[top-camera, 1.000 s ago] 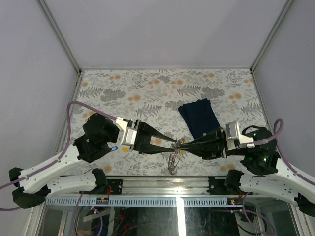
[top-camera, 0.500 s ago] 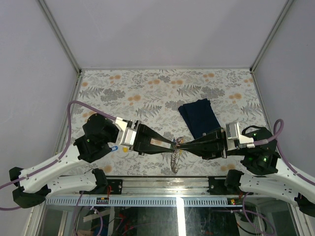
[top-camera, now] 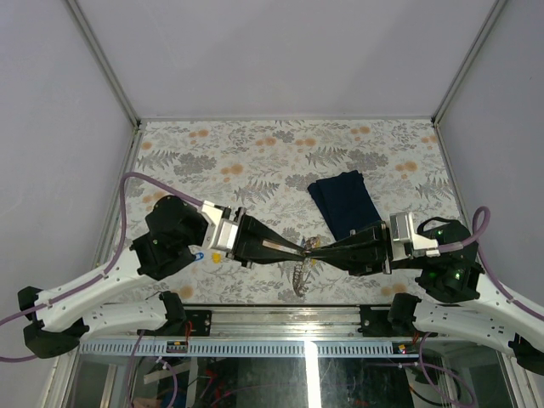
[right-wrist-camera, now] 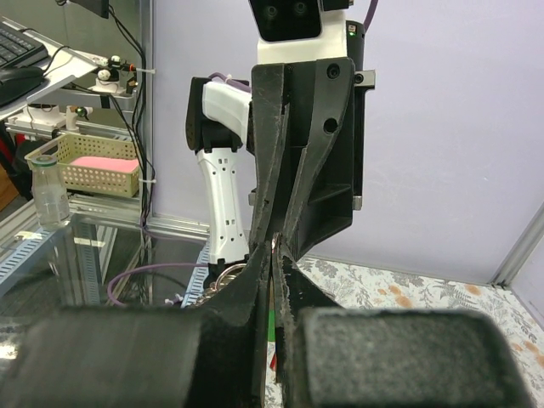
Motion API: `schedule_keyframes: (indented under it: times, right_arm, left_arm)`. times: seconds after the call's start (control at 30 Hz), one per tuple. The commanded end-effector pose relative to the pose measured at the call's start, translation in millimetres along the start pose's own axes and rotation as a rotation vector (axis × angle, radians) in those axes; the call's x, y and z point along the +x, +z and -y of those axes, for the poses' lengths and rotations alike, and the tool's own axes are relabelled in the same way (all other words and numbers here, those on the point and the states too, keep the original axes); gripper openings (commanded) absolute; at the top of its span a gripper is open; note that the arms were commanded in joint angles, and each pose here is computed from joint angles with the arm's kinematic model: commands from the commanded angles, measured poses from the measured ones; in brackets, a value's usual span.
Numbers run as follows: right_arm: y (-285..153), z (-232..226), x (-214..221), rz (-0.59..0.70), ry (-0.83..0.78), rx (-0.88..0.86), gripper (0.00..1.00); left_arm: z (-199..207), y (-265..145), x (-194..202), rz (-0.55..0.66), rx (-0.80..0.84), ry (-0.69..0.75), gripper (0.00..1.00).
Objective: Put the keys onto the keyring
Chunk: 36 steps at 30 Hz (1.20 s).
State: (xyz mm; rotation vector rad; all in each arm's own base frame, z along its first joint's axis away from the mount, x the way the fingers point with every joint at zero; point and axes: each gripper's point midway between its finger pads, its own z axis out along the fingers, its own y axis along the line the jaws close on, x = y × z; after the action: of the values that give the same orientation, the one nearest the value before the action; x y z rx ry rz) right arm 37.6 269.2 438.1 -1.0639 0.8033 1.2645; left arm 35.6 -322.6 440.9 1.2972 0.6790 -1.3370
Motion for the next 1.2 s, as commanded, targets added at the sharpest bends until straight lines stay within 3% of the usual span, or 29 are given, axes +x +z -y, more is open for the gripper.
schedule_keyframes:
  times: [0.0, 0.1, 0.23, 0.53, 0.83, 1.17]
  right_arm:
    - [2.1, 3.8, -28.3, 0.083, -0.059, 0.013, 0.0]
    - [1.6, 4.0, -27.6, 0.08, -0.06, 0.016, 0.0]
    - [-0.7, 5.2, -27.1, 0.073, -0.063, 0.028, 0.0]
    - [-13.9, 9.9, -22.3, -0.003, -0.079, 0.082, 0.27]
    - [-20.5, 33.3, -2.4, -0.08, -0.036, 0.224, 0.3]
    - [-10.1, 35.4, 19.6, -0.159, 0.01, 0.205, 0.33]
  left_arm:
    - [1.8, 4.9, -9.4, 0.04, 0.019, 0.013, 0.13]
    - [1.2, 6.2, -9.5, 0.033, 0.022, 0.009, 0.01]
    - [-0.6, 4.9, -6.6, -0.002, 0.011, -0.005, 0.0]
    - [-10.9, -11.5, 10.7, -0.265, -0.066, -0.079, 0.0]
    - [-19.7, -37.2, 32.2, -0.565, -0.137, -0.166, 0.0]
    - [-30.1, -60.9, 57.9, -0.851, -0.19, -0.254, 0.0]
